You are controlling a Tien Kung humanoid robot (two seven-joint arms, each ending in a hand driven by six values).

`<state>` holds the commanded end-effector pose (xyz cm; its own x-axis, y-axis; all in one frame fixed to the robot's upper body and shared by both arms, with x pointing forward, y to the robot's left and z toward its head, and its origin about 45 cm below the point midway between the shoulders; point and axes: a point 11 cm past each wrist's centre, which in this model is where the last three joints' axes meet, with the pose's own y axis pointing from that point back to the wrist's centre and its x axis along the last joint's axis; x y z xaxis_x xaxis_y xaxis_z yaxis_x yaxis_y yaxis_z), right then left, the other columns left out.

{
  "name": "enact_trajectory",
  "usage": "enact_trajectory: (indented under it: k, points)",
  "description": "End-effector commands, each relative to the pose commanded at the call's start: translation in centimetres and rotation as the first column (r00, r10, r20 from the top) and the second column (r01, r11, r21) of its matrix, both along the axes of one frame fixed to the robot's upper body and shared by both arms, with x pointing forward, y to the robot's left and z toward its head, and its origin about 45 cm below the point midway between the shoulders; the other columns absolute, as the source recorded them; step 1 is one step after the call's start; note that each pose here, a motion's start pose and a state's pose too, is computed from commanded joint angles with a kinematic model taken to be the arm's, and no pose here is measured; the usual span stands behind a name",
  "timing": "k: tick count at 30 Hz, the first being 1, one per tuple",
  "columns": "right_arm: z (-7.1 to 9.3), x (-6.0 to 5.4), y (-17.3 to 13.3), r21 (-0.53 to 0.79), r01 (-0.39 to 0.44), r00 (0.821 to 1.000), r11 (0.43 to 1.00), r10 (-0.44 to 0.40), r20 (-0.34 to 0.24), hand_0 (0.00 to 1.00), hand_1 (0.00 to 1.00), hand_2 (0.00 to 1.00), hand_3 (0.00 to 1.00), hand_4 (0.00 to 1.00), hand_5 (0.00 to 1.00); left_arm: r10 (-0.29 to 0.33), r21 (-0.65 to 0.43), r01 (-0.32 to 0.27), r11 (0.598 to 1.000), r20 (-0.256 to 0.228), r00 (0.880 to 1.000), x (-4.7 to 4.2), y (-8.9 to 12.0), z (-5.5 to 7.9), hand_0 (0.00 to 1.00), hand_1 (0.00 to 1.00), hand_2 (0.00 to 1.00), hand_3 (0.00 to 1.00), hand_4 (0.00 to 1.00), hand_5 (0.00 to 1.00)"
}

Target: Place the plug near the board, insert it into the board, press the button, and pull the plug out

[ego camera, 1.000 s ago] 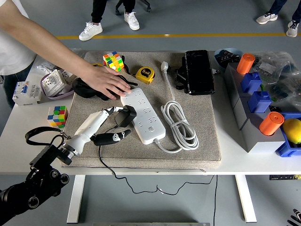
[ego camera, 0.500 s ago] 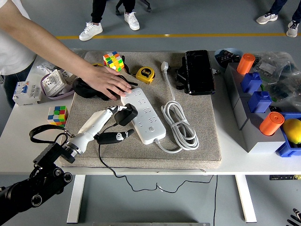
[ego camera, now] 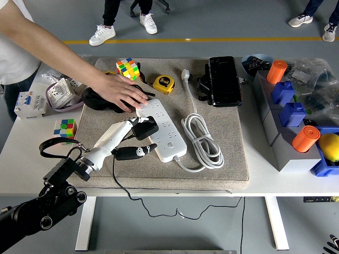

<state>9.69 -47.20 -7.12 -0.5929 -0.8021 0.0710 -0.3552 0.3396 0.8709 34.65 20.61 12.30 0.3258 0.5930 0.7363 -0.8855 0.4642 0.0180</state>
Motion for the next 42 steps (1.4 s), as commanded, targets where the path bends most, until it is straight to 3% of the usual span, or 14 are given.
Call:
enact_trajectory:
  k: [19, 25, 31, 36, 37, 38, 42]
  points:
    - [0.0, 0.0, 0.0, -0.001, 0.000, 1.000, 1.000, 0.000, 0.001, 0.593, 0.643, 0.585, 0.494, 0.772, 0.493, -0.015, 0.028, 0.015, 0.999, -0.010, 1.000, 1.09, -1.7, 0.5, 0.838, 0.829, 0.814, 0.787, 0.836, 0.496]
    - [0.0, 0.0, -0.1, -0.001, 0.001, 1.000, 1.000, -0.001, 0.002, 0.593, 0.642, 0.584, 0.494, 0.771, 0.493, -0.010, 0.015, 0.010, 1.000, 0.007, 1.000, 1.35, -1.6, 1.1, 0.836, 0.827, 0.810, 0.783, 0.843, 0.502]
    - [0.0, 0.0, -0.1, -0.001, 0.001, 1.000, 1.000, -0.001, 0.000, 0.594, 0.643, 0.586, 0.494, 0.771, 0.493, -0.007, -0.036, 0.009, 0.999, 0.045, 0.999, 1.50, -1.8, 3.3, 0.834, 0.826, 0.810, 0.783, 0.847, 0.500]
    - [0.1, 0.0, -0.1, -0.003, 0.000, 1.000, 1.000, 0.000, 0.001, 0.593, 0.644, 0.586, 0.494, 0.771, 0.494, -0.033, -0.083, 0.037, 0.996, 0.053, 0.998, 1.11, -3.0, 5.1, 0.819, 0.811, 0.798, 0.771, 0.856, 0.503]
    - [0.1, 0.0, -0.2, -0.003, -0.001, 1.000, 1.000, 0.001, 0.001, 0.593, 0.644, 0.586, 0.494, 0.771, 0.494, -0.039, -0.092, 0.044, 0.995, 0.050, 0.998, 0.99, -3.3, 5.5, 0.819, 0.811, 0.798, 0.771, 0.856, 0.503]
    - [0.1, 0.0, -0.2, -0.003, -0.001, 1.000, 1.000, 0.001, 0.000, 0.593, 0.644, 0.586, 0.494, 0.771, 0.493, -0.047, -0.098, 0.050, 0.994, 0.038, 0.998, 0.83, -3.7, 5.8, 0.690, 0.693, 0.714, 0.750, 0.866, 0.509]
    - [0.1, -0.1, -0.2, -0.003, -0.002, 1.000, 1.000, 0.002, -0.002, 0.593, 0.644, 0.586, 0.494, 0.771, 0.493, -0.073, -0.115, 0.070, 0.991, -0.024, 0.997, 0.28, -5.1, 7.2, 0.690, 0.693, 0.714, 0.750, 0.866, 0.509]
